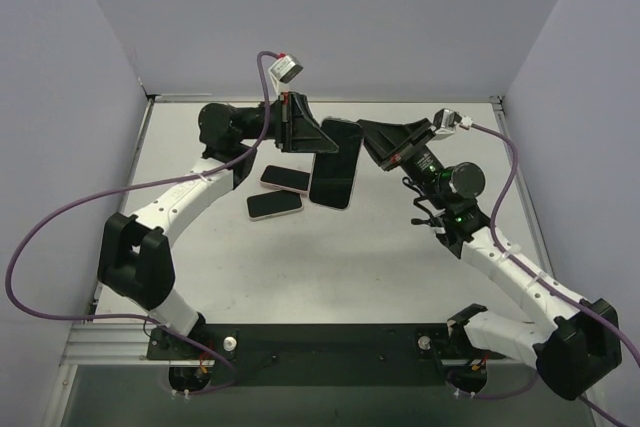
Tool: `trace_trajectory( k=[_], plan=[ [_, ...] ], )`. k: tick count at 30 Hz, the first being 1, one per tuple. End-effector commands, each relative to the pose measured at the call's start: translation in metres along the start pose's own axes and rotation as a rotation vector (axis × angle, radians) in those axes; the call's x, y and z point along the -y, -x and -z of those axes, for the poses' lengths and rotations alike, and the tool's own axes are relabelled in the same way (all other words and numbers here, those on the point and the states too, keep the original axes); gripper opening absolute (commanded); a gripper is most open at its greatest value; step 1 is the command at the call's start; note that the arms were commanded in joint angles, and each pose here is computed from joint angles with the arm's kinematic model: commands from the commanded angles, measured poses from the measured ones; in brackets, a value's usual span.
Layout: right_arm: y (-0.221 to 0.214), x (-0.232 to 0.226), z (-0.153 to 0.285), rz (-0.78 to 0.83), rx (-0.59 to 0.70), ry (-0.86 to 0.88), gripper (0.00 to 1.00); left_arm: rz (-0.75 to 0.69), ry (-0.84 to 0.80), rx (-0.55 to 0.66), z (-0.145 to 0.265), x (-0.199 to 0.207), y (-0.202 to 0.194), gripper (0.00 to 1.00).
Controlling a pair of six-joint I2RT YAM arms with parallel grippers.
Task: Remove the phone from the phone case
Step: Remove the phone case from the phone.
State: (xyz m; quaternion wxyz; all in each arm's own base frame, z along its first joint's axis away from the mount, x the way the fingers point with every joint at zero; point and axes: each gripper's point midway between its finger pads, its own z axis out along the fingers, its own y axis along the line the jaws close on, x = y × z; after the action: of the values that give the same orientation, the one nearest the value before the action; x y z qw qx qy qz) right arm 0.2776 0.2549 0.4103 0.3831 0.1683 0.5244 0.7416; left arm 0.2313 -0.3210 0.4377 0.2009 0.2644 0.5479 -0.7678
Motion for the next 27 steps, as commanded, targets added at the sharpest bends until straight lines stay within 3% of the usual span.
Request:
trace_trajectory(
  k=[1, 13, 22, 23, 26, 27],
  plan=[
    [-0.105, 0.166, 0.097, -0.050, -0.516, -0.598, 0.14, -0.339, -0.228, 0.437, -0.004, 0.101, 0.084, 0.00],
    [-0.133, 0.167, 0.135, 0.051, -0.712, -0.632, 0.22, -0.266, -0.178, 0.441, -0.006, 0.071, 0.089, 0.00],
    [-0.142, 0.162, 0.119, 0.047, -0.747, -0.601, 0.26, -0.219, -0.160, 0.433, -0.007, 0.047, 0.084, 0.00],
    [-0.140, 0.163, 0.116, 0.043, -0.733, -0.601, 0.25, -0.210, -0.158, 0.433, -0.007, 0.045, 0.083, 0.00],
    [-0.131, 0.168, 0.107, 0.026, -0.670, -0.606, 0.00, -0.188, -0.139, 0.430, -0.005, 0.030, 0.078, 0.00],
    [-0.128, 0.171, 0.107, 0.021, -0.649, -0.617, 0.00, -0.185, -0.133, 0.426, -0.005, 0.026, 0.077, 0.00]
  ],
)
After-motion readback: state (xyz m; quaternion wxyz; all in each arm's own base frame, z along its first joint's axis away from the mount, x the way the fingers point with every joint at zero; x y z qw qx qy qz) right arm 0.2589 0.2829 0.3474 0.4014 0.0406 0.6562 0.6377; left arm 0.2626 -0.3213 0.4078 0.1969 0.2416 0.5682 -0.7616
